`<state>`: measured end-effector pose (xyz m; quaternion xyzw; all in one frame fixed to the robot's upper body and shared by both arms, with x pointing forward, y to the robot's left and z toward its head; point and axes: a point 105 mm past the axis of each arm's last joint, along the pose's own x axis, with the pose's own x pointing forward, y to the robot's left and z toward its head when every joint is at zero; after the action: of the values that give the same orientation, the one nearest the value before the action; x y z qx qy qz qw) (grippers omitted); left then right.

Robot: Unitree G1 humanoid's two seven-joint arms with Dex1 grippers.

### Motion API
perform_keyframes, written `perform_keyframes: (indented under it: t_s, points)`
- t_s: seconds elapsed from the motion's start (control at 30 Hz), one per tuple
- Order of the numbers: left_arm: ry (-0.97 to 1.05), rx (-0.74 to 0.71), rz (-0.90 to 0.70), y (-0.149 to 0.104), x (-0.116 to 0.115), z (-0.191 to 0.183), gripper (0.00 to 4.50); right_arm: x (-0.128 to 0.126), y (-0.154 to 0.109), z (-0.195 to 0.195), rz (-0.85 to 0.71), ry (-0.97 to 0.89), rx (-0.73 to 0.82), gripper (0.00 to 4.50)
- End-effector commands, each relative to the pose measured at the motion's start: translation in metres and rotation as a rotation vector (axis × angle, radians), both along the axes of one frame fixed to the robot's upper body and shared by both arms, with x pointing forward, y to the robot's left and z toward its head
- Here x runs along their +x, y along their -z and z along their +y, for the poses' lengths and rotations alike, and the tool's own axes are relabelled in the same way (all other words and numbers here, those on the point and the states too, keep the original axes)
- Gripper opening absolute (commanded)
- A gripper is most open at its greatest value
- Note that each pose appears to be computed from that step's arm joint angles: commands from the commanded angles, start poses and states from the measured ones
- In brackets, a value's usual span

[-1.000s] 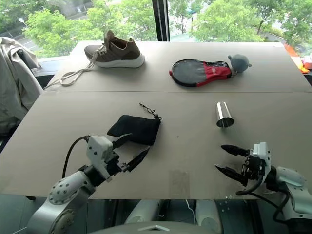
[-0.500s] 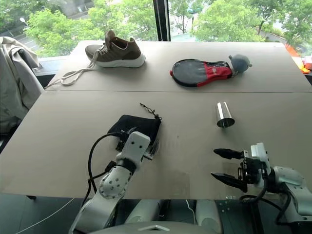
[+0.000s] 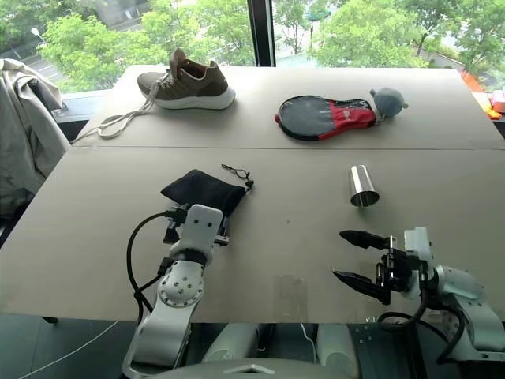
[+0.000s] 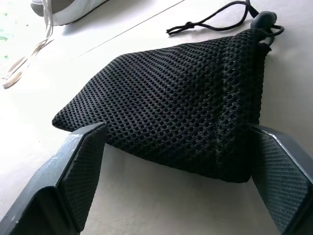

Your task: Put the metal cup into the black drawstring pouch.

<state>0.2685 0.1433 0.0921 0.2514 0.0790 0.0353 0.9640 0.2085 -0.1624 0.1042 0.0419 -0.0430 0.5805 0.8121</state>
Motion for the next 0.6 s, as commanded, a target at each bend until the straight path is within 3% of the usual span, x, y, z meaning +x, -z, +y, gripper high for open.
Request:
perform_keyframes:
  t_s: [0.03,0.2,0.3,0.5,0.6]
  points:
    - [0.002,0.029,-0.046,-0.008,0.001,0.003,4.43,0.007,0.0,-0.003,-0.08,0.051,-0.05,4.06]
    - [0.011,0.031,-0.06,-0.009,0.005,0.004,4.43,0.01,0.003,-0.006,-0.093,0.067,-0.061,4.06]
    - [0.007,0.02,-0.057,-0.008,0.007,0.005,3.22,0.01,0.003,-0.007,-0.096,0.07,-0.061,4.13]
    - [-0.008,0.035,-0.069,-0.007,0.011,0.012,0.28,0.011,0.005,-0.009,-0.09,0.084,-0.061,4.13]
    - [0.014,0.0,-0.082,-0.01,0.015,0.009,0.1,0.019,0.009,-0.019,-0.071,0.173,-0.073,4.13]
